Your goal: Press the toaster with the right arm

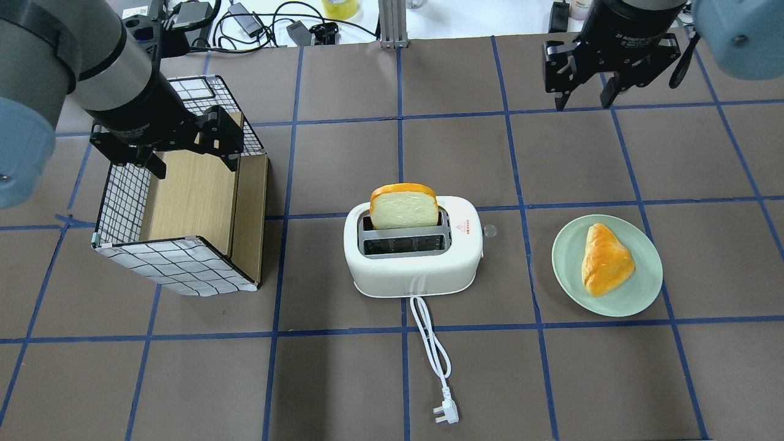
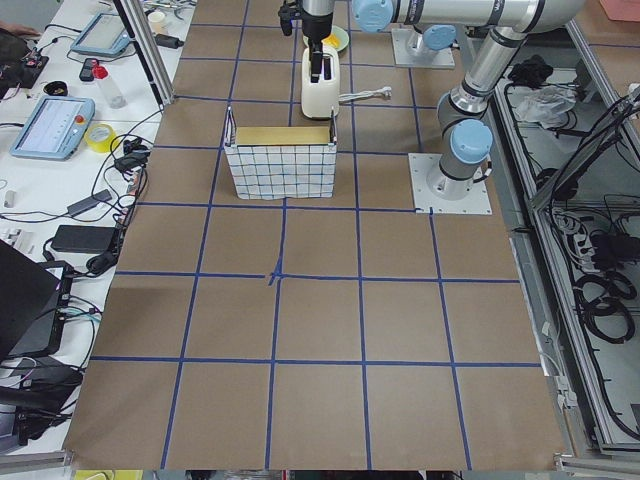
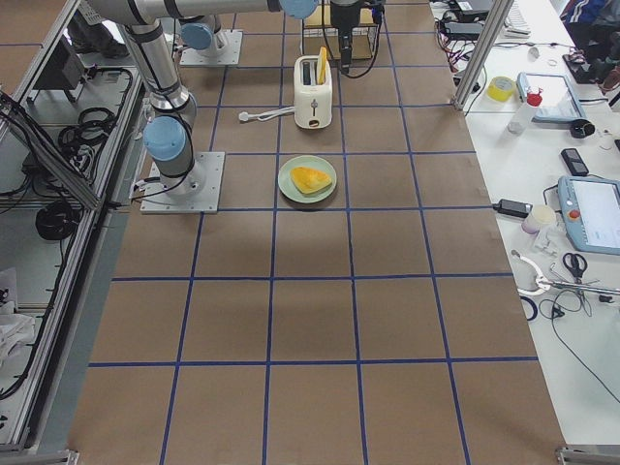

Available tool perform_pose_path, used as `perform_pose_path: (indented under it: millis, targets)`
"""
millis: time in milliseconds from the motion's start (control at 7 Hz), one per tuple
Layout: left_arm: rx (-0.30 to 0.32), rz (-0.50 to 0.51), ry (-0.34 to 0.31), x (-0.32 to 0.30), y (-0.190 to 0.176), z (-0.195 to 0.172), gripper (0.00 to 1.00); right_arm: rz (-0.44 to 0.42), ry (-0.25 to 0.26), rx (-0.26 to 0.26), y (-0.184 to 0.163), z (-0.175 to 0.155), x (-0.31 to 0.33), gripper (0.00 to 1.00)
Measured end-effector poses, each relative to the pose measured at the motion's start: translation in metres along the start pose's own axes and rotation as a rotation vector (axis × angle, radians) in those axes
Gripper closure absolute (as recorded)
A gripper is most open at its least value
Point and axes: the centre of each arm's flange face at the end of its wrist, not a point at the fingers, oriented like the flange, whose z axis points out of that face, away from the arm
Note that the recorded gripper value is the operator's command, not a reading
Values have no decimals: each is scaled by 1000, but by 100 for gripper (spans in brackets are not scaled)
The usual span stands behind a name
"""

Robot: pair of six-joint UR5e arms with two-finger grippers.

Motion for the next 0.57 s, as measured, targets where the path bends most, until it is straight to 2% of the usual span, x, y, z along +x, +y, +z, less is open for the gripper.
perform_pose_path:
  millis: [286,571]
  targets:
    - [0,0,0,0,0,0,0,-4,-34,29,-4,-1,-4,0]
    - [0,0,0,0,0,0,0,-5,-42,35,-6,0,-5,0]
